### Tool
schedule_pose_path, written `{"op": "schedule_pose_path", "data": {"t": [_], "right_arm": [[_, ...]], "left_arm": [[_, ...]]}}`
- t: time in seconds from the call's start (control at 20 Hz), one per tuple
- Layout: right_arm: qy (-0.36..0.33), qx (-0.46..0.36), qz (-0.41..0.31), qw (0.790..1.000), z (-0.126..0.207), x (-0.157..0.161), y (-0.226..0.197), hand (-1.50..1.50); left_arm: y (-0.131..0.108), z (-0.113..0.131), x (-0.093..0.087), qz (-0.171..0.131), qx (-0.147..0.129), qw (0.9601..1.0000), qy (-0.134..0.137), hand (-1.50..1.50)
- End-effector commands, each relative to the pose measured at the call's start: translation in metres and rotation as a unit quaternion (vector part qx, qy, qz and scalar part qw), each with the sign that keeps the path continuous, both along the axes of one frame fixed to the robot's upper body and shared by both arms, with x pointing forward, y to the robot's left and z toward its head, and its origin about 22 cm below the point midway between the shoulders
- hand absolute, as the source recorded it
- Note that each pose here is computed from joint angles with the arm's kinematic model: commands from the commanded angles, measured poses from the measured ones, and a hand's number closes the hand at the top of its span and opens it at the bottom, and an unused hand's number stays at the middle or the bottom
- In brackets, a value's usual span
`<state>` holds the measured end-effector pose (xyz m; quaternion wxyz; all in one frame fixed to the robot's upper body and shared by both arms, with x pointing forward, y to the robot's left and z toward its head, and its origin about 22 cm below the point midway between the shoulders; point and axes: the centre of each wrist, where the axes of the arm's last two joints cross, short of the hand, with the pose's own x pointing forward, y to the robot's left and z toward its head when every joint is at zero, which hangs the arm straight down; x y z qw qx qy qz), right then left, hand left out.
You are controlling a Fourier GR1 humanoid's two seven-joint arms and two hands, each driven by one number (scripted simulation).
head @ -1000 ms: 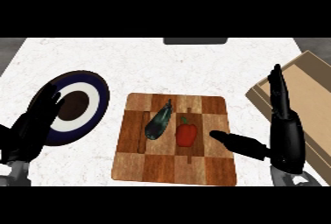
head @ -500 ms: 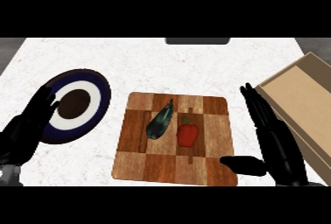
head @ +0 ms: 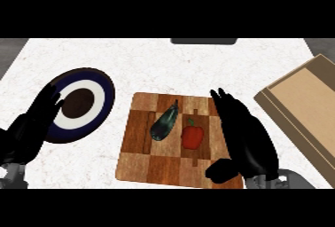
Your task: Pick the bell pepper from the cutting board and place it in the cardboard box
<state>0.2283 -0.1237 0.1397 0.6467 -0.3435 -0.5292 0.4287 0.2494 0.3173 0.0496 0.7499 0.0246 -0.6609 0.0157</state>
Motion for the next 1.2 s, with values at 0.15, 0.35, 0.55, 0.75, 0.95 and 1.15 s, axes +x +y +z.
{"op": "schedule_pose_path", "data": {"t": [0.15, 0.35, 0.55, 0.75, 0.95, 1.15], "right_arm": [[0.108, -0.03, -0.051, 0.992, 0.012, 0.022, 0.045, -1.5], [0.126, -0.037, -0.061, 0.989, 0.009, 0.028, 0.049, -1.5], [0.144, -0.056, -0.057, 0.986, 0.006, 0.027, 0.05, -1.5], [0.149, -0.046, -0.054, 0.986, 0.005, 0.027, 0.049, -1.5], [0.144, -0.038, -0.053, 0.987, -0.014, 0.036, 0.055, -1.5], [0.126, -0.041, -0.042, 0.99, -0.008, 0.024, 0.052, -1.5]], "left_arm": [[0.0, 0.01, 0.001, -0.007, -0.002, 1.0, 0.003, 0.0], [-0.003, -0.002, -0.001, 0.005, -0.007, 0.9999, 0.009, 0.0], [0.01, 0.0, -0.001, 0.016, -0.005, 0.9999, 0.003, 0.0], [0.0, -0.001, -0.009, 0.001, -0.005, 1.0, 0.001, 0.0], [0.011, 0.005, 0.005, 0.005, -0.005, 1.0, -0.003, 0.0], [0.008, -0.005, -0.015, 0.006, -0.003, 1.0, -0.002, 0.0]]}}
